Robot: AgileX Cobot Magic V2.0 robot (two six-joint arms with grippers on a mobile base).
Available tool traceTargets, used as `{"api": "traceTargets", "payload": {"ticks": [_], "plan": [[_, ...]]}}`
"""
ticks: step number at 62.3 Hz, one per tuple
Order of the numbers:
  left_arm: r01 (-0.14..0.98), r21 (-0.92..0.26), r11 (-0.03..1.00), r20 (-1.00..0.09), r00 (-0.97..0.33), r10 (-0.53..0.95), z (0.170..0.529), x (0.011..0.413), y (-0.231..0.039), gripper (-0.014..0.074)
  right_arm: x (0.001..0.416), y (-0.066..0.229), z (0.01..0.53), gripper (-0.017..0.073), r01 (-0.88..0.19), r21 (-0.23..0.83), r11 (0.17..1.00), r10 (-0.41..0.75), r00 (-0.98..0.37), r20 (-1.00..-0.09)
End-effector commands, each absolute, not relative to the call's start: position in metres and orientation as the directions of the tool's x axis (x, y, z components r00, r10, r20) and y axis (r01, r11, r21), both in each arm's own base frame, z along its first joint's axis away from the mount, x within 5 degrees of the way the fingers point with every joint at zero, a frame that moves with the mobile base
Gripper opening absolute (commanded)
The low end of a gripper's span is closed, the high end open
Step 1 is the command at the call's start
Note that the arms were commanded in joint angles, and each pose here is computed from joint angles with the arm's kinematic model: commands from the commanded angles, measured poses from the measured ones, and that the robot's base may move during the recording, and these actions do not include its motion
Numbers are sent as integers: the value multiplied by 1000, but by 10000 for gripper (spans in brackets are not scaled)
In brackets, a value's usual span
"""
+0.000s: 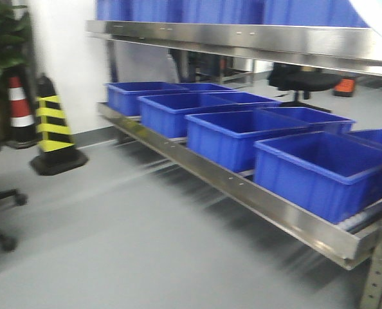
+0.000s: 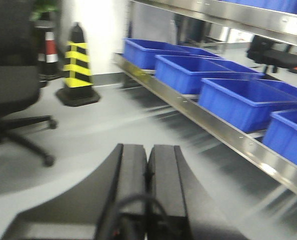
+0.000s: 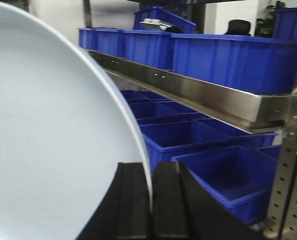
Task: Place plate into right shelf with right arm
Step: 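Drive the base to the shelf of blue bins holding the plate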
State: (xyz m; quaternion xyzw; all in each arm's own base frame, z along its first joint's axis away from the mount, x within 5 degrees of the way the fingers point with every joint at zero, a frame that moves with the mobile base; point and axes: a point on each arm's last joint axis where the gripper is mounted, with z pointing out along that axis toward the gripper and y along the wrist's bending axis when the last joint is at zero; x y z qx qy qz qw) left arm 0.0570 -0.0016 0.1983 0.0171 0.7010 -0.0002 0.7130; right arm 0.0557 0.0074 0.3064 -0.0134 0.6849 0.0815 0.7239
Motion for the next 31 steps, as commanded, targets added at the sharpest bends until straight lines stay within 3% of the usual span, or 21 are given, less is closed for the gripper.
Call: {"api": "traceTargets", "payload": {"ticks": [1, 31], "plan": [[13, 8, 1000, -994, 106, 7, 203, 56, -1, -128, 54, 7, 323, 54, -135, 74, 988, 95, 161, -982], [13, 8, 1000, -994, 106, 7, 203, 56, -1, -128, 54, 7, 323, 54, -135, 74, 988, 95, 161, -982]]}}
